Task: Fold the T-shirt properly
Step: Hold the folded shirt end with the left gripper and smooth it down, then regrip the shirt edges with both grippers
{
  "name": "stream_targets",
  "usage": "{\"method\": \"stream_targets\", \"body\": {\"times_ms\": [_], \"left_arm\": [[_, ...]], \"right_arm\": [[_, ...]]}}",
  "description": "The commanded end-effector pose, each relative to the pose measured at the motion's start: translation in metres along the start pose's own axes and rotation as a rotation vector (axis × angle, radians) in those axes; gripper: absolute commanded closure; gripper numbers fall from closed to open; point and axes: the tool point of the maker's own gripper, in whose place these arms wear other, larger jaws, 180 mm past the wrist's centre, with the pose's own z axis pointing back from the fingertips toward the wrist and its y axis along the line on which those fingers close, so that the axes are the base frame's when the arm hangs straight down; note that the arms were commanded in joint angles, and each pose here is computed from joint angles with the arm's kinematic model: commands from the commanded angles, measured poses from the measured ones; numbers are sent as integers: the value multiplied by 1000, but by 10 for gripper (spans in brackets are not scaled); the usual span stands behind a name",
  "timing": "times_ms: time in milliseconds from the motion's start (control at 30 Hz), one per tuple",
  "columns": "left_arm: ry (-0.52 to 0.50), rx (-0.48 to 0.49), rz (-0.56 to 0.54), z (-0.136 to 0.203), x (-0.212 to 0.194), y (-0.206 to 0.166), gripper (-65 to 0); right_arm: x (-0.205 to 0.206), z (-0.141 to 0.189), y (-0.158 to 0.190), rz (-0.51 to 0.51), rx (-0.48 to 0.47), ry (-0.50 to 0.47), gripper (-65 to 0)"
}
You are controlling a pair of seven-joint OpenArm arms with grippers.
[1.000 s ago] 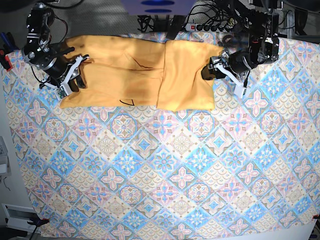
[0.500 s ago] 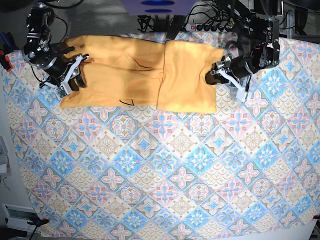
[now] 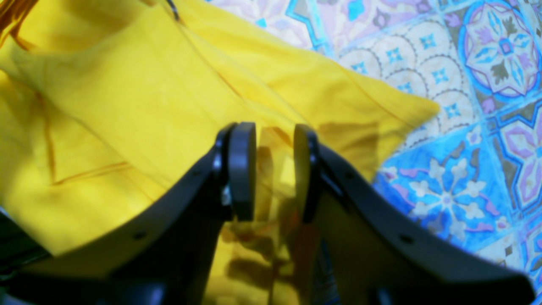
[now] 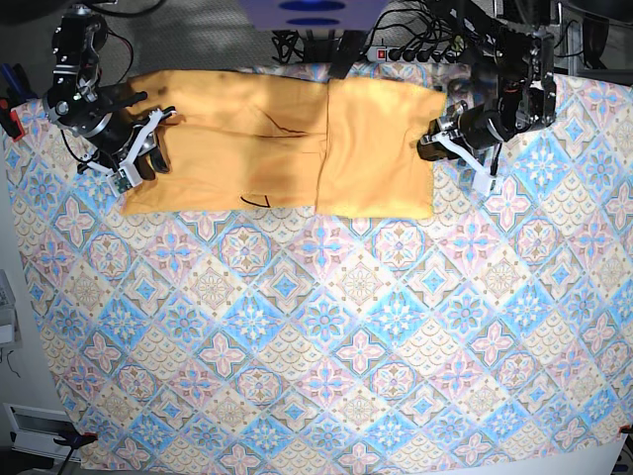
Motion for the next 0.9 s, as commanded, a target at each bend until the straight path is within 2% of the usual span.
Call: {"method": "stream_targets", "body": {"times_ms": [0, 233, 400, 600, 667, 867], "left_arm": [[-61, -2, -29, 12, 18, -2, 0], [-130, 33, -29, 34, 33, 8, 0], [-136, 44, -32, 38, 36, 13, 0], [-135, 42, -32, 38, 36, 13, 0], [-134, 43, -31, 38, 35, 13, 0], [-134, 43, -31, 38, 35, 13, 0]], "right_arm": [[13, 4, -4, 15, -5, -43, -150], [13, 4, -4, 15, -4, -43, -150], [10, 5, -6, 9, -11, -35, -153], [-10, 14, -19, -10, -46, 38, -155], [-16, 17, -22, -38, -51, 63, -170], [-8, 26, -20, -173, -8, 8, -274]]}}
